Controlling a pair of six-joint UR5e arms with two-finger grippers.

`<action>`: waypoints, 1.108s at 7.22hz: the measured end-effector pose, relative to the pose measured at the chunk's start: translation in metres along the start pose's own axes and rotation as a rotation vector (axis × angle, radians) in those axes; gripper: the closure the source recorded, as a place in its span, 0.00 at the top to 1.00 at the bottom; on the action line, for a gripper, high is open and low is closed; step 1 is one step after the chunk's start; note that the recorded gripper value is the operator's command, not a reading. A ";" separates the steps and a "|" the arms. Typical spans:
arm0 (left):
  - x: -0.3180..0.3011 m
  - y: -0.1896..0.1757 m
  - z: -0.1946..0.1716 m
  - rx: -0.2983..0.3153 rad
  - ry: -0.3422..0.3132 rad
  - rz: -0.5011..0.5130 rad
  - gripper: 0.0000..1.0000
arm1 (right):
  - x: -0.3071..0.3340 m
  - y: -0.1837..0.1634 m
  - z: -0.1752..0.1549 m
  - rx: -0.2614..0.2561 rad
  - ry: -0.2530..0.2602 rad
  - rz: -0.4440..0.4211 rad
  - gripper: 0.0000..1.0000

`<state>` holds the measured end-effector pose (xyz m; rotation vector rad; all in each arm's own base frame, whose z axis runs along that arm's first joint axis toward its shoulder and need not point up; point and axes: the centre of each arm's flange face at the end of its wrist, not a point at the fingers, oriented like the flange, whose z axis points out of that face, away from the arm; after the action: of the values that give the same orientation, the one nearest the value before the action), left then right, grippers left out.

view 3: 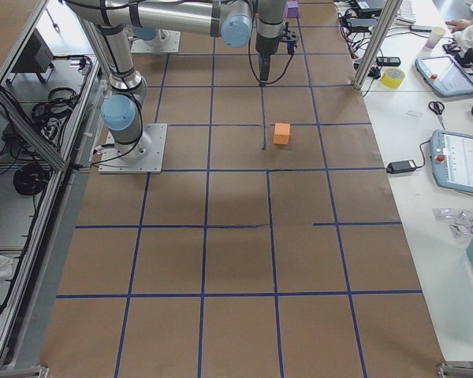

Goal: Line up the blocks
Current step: 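Lower the right gripper onto the orange cube and close on it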

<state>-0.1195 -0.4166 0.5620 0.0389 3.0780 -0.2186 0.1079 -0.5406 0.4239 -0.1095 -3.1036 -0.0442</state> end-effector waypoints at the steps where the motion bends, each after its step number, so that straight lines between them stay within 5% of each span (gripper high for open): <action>1: 0.000 0.001 -0.001 -0.002 0.000 0.004 1.00 | -0.001 -0.017 0.018 0.007 -0.002 0.000 1.00; 4: 0.001 0.003 0.000 -0.009 0.002 0.012 1.00 | 0.003 -0.060 0.074 0.023 0.000 0.006 1.00; 8: 0.000 0.004 -0.002 -0.005 0.001 0.004 1.00 | 0.038 -0.096 0.145 -0.039 -0.007 0.059 1.00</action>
<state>-0.1199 -0.4129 0.5633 0.0457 3.0792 -0.2110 0.0586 -0.6291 0.2781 -0.2032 -3.1049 -0.1034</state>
